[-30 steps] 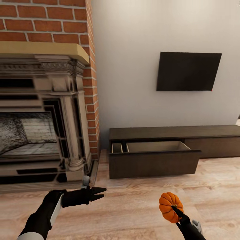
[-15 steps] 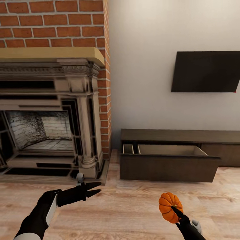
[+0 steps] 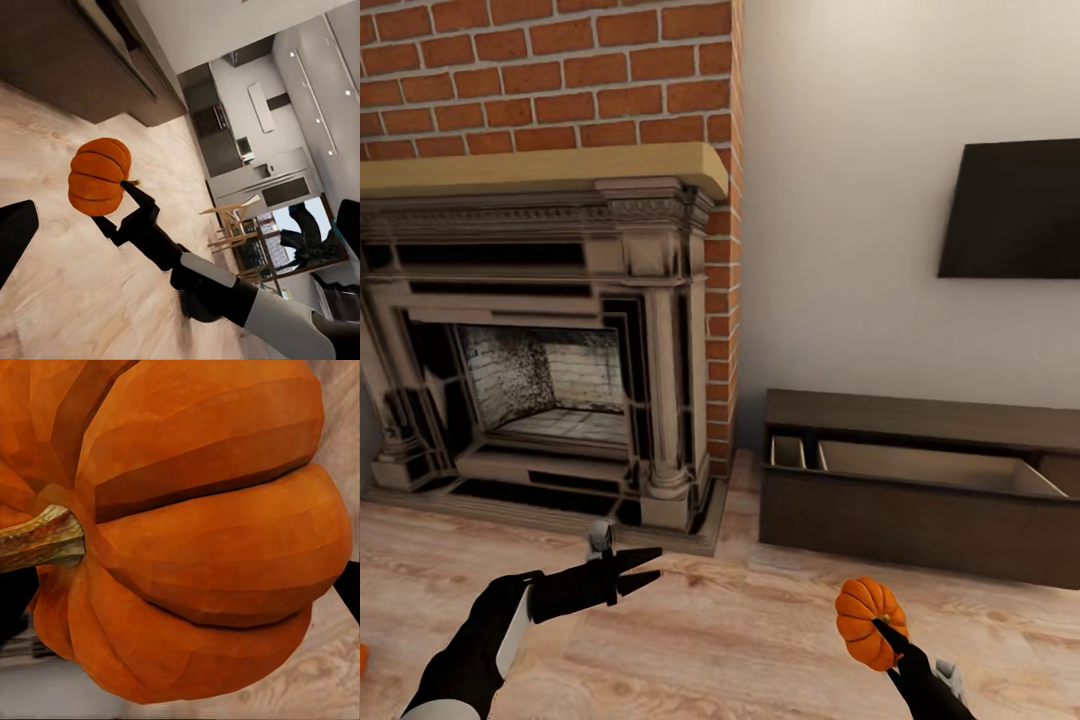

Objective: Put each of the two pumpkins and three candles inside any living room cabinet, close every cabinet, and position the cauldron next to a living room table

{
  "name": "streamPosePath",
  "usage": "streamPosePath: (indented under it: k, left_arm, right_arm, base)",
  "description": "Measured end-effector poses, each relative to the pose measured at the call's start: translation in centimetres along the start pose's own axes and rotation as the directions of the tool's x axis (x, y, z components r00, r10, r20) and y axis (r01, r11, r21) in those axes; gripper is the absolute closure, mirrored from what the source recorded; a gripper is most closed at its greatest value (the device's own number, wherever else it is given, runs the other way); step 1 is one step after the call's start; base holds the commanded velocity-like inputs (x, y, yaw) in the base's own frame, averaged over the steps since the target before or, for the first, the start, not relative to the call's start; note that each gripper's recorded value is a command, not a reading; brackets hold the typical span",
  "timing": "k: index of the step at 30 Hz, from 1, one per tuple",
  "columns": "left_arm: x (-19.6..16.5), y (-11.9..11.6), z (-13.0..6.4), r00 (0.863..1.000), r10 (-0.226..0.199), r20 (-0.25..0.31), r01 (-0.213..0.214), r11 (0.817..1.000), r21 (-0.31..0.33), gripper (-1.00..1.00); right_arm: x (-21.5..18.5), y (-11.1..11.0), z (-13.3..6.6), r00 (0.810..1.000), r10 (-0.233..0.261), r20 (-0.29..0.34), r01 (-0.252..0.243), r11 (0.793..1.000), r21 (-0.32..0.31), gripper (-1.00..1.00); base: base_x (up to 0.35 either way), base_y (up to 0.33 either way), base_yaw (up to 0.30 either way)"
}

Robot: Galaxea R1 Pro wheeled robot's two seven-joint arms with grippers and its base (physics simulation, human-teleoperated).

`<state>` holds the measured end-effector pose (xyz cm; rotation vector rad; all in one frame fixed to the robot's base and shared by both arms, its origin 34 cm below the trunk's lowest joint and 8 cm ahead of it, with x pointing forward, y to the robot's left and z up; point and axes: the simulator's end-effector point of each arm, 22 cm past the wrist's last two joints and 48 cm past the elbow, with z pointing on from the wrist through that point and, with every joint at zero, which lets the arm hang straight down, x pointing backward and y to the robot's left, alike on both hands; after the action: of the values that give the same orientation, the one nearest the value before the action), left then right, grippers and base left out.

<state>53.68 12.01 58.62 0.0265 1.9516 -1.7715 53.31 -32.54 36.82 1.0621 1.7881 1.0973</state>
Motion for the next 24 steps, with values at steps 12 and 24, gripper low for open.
streamPosePath:
  k: [12,24]
  left_arm:
    - [0.24,0.41,0.0,1.0,-0.014,0.0,0.014,1.0,-0.001,-1.0]
    - [0.27,0.47,-0.01,1.0,-0.016,0.0,0.016,1.0,-0.001,-1.0]
  right_arm:
    - [0.16,-0.11,0.03,1.0,0.0,-0.005,0.001,1.0,0.005,1.0]
    - [0.19,-0.18,-0.02,1.0,0.002,-0.013,-0.002,1.0,0.008,1.0]
  base:
    - [0.11,0.238,0.291]
    - [0.002,0.287,0.291]
